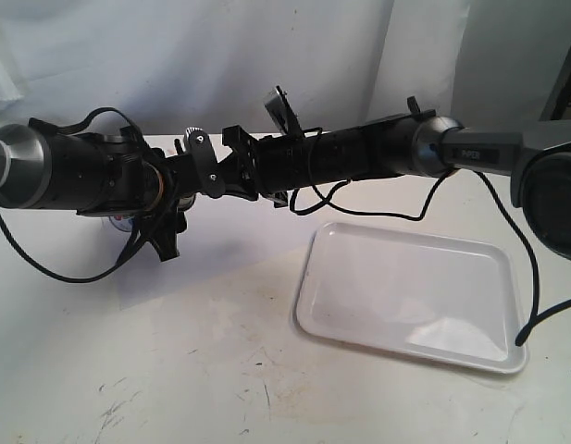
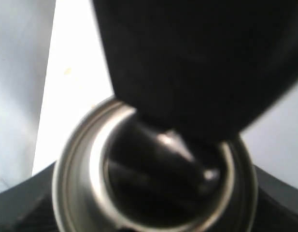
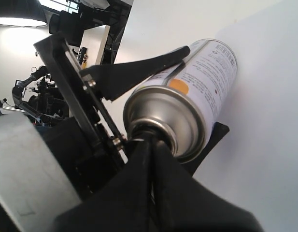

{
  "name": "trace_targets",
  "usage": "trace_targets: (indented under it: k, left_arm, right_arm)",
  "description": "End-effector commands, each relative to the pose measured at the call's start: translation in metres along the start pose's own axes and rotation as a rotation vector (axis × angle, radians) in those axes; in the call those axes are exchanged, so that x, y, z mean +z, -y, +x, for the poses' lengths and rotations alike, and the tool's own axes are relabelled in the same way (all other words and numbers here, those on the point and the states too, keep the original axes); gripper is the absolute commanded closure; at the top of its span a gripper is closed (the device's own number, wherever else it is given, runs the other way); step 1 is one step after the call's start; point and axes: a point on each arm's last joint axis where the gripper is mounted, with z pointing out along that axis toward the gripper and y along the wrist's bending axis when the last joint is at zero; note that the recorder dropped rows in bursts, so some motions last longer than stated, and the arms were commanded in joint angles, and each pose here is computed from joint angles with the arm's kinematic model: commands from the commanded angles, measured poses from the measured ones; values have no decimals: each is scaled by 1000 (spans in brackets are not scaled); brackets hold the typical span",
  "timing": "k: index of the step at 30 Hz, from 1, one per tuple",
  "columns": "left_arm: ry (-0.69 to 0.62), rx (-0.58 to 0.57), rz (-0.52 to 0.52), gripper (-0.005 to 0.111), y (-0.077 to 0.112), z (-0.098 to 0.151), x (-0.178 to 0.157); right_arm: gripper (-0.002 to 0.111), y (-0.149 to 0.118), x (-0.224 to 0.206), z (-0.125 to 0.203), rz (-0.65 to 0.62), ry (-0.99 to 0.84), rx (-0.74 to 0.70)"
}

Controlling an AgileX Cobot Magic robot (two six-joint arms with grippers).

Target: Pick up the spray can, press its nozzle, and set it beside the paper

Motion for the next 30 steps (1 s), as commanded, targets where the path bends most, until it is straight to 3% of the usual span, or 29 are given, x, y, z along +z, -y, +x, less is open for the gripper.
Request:
trace_targets:
  k: [1, 10, 13, 17, 23, 26, 30]
  left_arm:
    - [22, -3, -20, 107, -6, -5, -5]
    - [22, -8, -19, 107, -6, -5, -5]
    - [19, -49, -3, 107, -5, -4, -6]
    - [56, -176, 24, 107, -12, -2, -11]
    - [201, -491, 26, 107, -48, 10, -35]
    - [237, -538, 3, 107, -60, 17, -43]
    - [287, -579, 4, 107, -62, 18, -47]
  right_arm:
    - [108, -5, 0, -1, -16, 3, -16]
    - [108, -5, 0, -1, -9, -1, -20]
    - [108, 0, -8, -5, 47, -1, -5]
    - [108, -1, -33, -17, 225, -4, -82]
    - [108, -32, -81, -28, 423, 135, -184]
    - [108, -47, -99, -18, 507, 199, -246]
    - [108, -63, -116, 1, 552, 217, -267]
